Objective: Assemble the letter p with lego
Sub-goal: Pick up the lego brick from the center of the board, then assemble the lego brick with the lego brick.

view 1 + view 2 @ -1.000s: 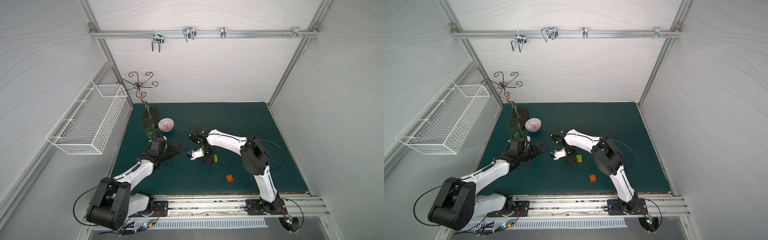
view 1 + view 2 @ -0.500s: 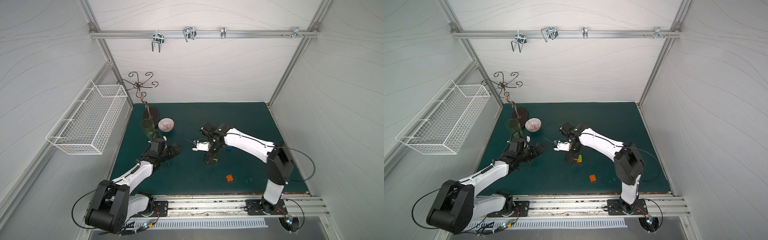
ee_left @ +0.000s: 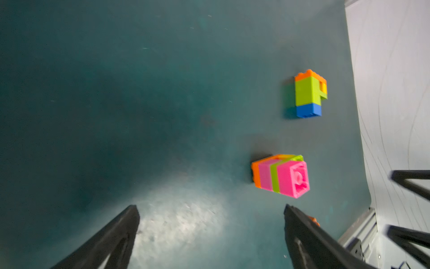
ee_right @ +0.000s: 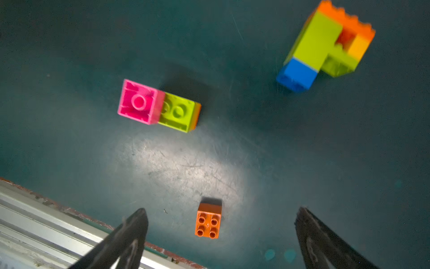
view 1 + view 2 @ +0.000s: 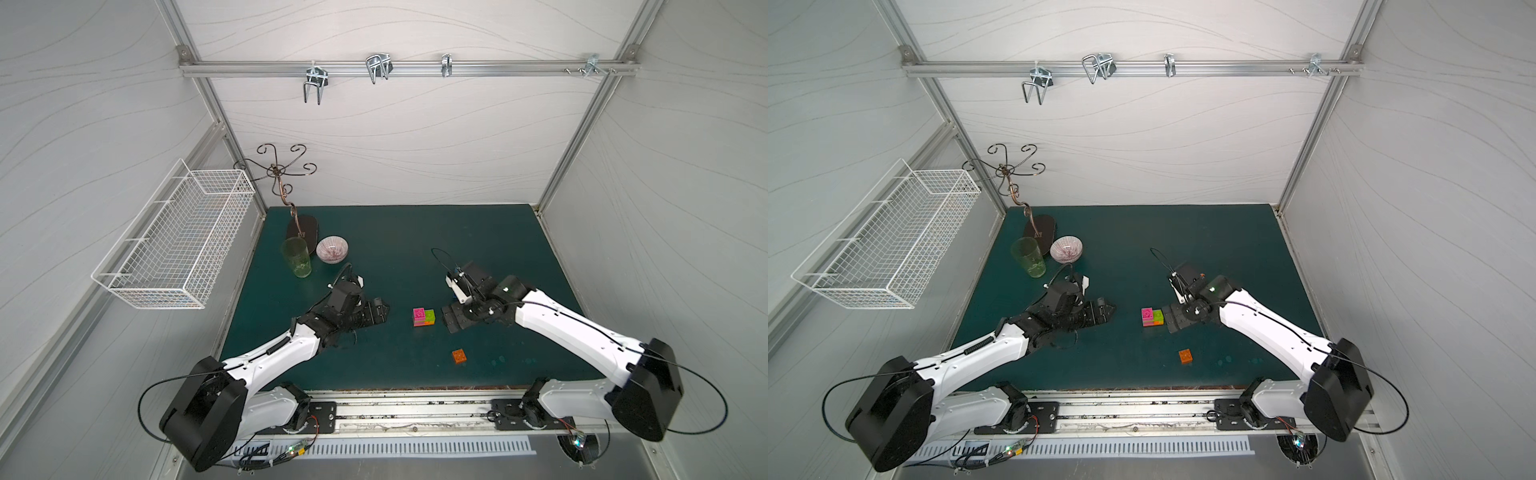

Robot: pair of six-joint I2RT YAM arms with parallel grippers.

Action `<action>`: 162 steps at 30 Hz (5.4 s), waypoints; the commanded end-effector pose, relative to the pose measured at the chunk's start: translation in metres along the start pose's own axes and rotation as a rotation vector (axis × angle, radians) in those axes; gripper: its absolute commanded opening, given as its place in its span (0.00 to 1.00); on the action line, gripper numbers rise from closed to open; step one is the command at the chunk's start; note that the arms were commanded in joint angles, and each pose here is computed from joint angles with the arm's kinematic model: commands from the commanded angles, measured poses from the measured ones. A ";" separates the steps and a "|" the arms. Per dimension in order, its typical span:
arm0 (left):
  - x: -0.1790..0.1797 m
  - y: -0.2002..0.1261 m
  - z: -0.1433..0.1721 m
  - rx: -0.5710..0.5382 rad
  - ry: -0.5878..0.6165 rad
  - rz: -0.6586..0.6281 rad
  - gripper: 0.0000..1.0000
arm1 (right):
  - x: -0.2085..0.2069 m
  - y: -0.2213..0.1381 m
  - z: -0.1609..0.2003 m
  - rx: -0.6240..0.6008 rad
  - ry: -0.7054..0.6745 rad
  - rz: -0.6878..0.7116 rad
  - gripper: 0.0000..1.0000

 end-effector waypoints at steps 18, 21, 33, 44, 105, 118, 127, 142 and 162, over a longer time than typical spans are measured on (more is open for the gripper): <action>-0.022 -0.028 0.023 0.082 0.106 -0.074 0.99 | 0.004 0.056 0.070 0.125 0.105 0.103 0.73; -0.022 -0.031 0.022 0.068 0.106 -0.069 0.99 | 0.008 0.062 0.067 0.124 0.080 0.140 0.65; -0.034 -0.037 0.016 0.062 0.131 -0.022 0.99 | 0.019 0.089 0.063 0.173 0.065 0.113 0.41; -0.079 -0.044 0.008 -0.021 0.290 0.185 0.99 | 0.000 0.046 0.037 0.034 0.231 -0.144 0.22; -0.221 -0.088 -0.022 -0.510 1.018 0.830 0.68 | 0.019 -0.095 -0.029 0.079 0.454 -1.374 0.25; -0.220 -0.087 -0.017 -0.422 1.011 0.821 0.48 | 0.020 -0.092 -0.031 0.089 0.458 -1.381 0.25; -0.217 -0.085 -0.015 -0.409 1.031 0.794 0.50 | 0.021 -0.094 -0.036 0.093 0.451 -1.390 0.25; -0.223 -0.089 -0.023 -0.369 1.013 0.760 0.29 | 0.021 -0.083 -0.036 0.111 0.462 -1.378 0.55; -0.154 -0.060 -0.014 0.255 1.088 0.068 0.28 | -0.082 -0.055 0.000 -0.248 0.665 -0.620 0.99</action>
Point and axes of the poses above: each gripper's point midway between its finger pads, its own y axis out along the fingers, its own x axis along the line the jaws close on, z = x × y, the point moved 7 cm from there along -y, back along the fingers, and after that the axes turned 6 degrees about y, right-handed, at the moved point
